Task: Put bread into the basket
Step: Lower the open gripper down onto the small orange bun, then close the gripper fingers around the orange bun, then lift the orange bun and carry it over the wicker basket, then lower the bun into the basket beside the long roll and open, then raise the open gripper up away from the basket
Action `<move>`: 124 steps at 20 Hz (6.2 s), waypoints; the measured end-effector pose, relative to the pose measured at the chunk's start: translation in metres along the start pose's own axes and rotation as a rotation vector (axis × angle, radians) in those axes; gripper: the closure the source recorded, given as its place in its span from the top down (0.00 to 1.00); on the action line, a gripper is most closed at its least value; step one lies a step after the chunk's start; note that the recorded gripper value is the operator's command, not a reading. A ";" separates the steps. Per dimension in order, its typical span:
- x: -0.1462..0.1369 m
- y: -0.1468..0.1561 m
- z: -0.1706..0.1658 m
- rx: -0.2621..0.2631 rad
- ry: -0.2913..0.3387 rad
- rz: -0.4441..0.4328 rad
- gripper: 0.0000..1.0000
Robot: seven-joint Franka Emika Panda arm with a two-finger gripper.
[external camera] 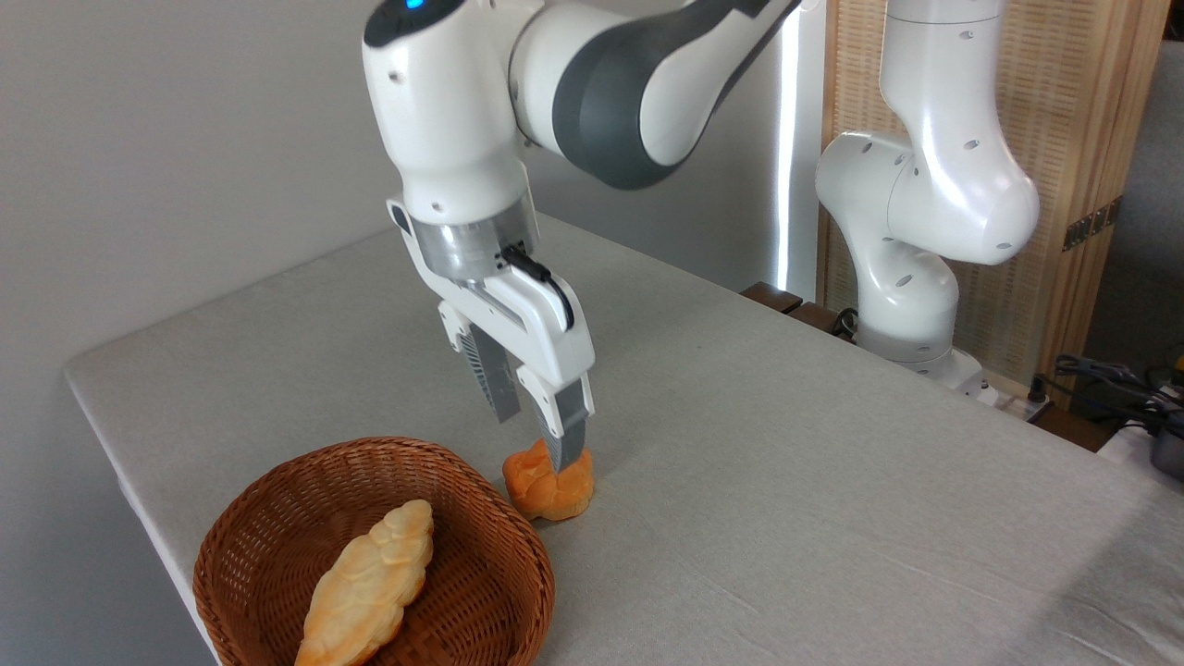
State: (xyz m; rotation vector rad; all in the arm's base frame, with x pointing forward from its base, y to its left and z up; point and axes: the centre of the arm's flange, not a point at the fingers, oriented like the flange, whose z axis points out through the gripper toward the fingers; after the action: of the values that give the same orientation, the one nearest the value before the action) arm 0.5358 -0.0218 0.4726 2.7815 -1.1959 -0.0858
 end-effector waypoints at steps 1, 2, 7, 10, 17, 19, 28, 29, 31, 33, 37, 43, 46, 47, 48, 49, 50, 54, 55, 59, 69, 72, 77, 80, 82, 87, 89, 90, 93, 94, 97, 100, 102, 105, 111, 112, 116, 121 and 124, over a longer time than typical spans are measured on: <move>-0.001 0.001 0.005 -0.007 -0.007 0.005 1.00; -0.001 0.001 0.007 -0.010 -0.010 0.006 1.00; 0.005 0.002 0.025 -0.034 -0.036 0.017 1.00; 0.009 0.003 0.035 -0.045 -0.050 0.023 1.00; 0.025 0.009 0.060 -0.033 -0.118 0.078 1.00; 0.025 0.009 0.060 -0.030 -0.118 0.080 1.00; 0.029 0.005 0.064 -0.010 -0.103 0.081 0.31; 0.029 0.004 0.063 -0.007 -0.100 0.081 0.30; 0.030 0.004 0.063 -0.005 -0.098 0.082 0.30; 0.030 0.004 0.063 -0.005 -0.097 0.082 0.31; 0.030 0.004 0.063 -0.004 -0.097 0.082 0.32; 0.030 0.004 0.062 -0.003 -0.096 0.082 0.34; 0.030 0.004 0.062 -0.003 -0.095 0.082 0.34; 0.030 0.004 0.062 -0.003 -0.095 0.082 0.34; 0.030 0.004 0.062 -0.003 -0.095 0.082 0.34; 0.030 0.004 0.061 -0.002 -0.094 0.082 0.34; 0.030 0.005 0.059 -0.001 -0.094 0.082 0.35; 0.026 0.010 0.044 -0.003 -0.094 0.083 0.36; 0.025 0.012 0.040 -0.002 -0.093 0.083 0.37; 0.016 0.022 0.014 0.002 -0.087 0.085 0.38; 0.019 0.019 -0.053 0.103 0.048 0.080 0.41; 0.029 0.011 -0.054 0.153 0.114 0.077 0.49; 0.046 -0.009 -0.043 0.227 0.188 0.072 0.64; 0.053 -0.018 -0.035 0.257 0.215 0.071 0.84; 0.059 -0.025 -0.027 0.276 0.232 0.069 0.96; 0.072 -0.041 -0.004 0.314 0.265 0.066 1.00; 0.074 -0.044 0.002 0.320 0.269 0.066 1.00; 0.075 -0.045 0.005 0.320 0.269 0.066 1.00; 0.076 -0.046 0.006 0.321 0.269 0.068 1.00; 0.076 -0.046 0.005 0.322 0.270 0.068 1.00; 0.077 -0.046 0.004 0.324 0.272 0.068 1.00; 0.077 -0.047 0.002 0.326 0.274 0.068 1.00; 0.077 -0.047 0.001 0.327 0.276 0.068 1.00; 0.077 -0.047 0.001 0.328 0.276 0.068 1.00; 0.077 -0.047 0.001 0.328 0.276 0.068 1.00; 0.077 -0.047 0.001 0.328 0.277 0.068 1.00; 0.076 -0.046 -0.008 0.338 0.287 0.068 1.00; 0.066 -0.034 -0.038 0.333 0.292 0.052 1.00; 0.056 -0.019 -0.062 0.283 0.249 0.047 1.00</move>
State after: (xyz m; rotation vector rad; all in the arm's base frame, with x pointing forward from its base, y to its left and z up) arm 0.5939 -0.0440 0.5309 2.8803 -1.2938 0.4536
